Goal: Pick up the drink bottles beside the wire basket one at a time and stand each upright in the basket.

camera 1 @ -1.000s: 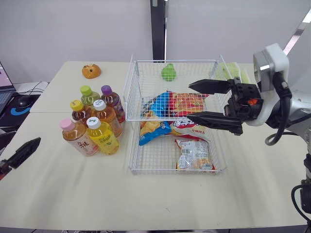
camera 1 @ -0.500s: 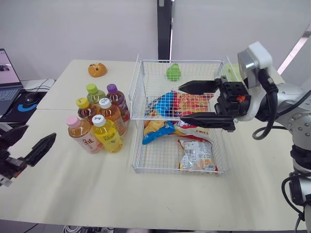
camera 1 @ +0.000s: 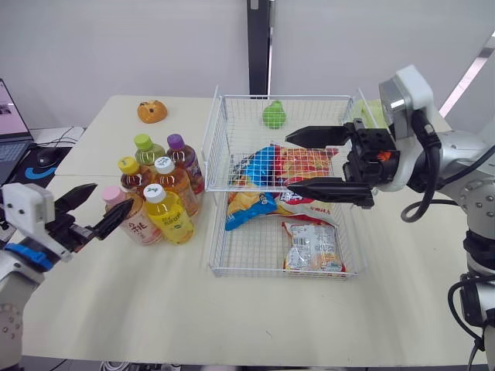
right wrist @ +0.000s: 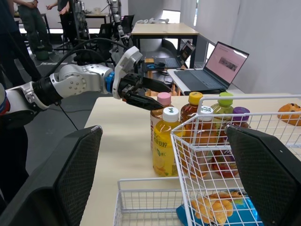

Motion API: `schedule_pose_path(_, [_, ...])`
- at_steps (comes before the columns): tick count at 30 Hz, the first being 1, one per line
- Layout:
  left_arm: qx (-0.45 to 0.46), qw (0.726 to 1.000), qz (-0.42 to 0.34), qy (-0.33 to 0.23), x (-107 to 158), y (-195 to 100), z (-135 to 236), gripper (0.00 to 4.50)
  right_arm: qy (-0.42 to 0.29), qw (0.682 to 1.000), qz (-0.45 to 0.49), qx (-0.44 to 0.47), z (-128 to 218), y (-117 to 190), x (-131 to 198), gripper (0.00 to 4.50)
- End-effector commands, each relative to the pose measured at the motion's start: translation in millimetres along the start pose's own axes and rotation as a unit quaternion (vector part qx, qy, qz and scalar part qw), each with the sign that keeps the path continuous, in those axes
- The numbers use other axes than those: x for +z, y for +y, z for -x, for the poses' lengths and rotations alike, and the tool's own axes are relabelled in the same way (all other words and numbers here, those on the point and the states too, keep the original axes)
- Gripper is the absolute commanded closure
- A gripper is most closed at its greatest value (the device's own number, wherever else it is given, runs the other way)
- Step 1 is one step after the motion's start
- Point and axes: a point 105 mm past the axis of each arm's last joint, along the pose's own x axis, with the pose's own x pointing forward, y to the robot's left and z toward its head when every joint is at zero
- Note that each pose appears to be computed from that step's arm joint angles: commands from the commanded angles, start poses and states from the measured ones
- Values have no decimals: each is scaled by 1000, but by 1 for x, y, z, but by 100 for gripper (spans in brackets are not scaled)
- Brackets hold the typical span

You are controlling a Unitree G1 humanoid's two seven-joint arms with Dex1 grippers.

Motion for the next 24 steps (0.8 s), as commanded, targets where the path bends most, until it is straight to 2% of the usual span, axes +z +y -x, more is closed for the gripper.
schedule_pose_path(1, [-10, 1000, -19, -17, 7, -4, -7, 2, -9, 1000, 27, -6, 5, 4, 14, 0])
schedule_pose_path(4, [-11, 1000, -20, -21, 9, -4, -11, 2, -6, 1000, 27, -10, 7, 5, 14, 0])
schedule_pose_path(7, [-9, 1000, -21, -19, 8, -2, -10, 60, -7, 1000, 25, -14, 8, 5, 15, 0])
schedule_pose_path(14, [3, 1000, -15, -12, 6, 3, -4, 271, -8, 1000, 24, -19, 8, 6, 16, 0])
schedule_pose_path(16, [4, 1000, -13, -11, 6, 2, -4, 314, -8, 1000, 23, -20, 8, 7, 16, 0])
schedule_pose_path(20, [5, 1000, -13, -11, 6, 3, -3, 314, -9, 999, 23, -20, 8, 7, 16, 0])
schedule_pose_path(24, [5, 1000, -14, -23, 18, 6, 2, 314, -6, 1000, 22, -15, 7, 8, 15, 0])
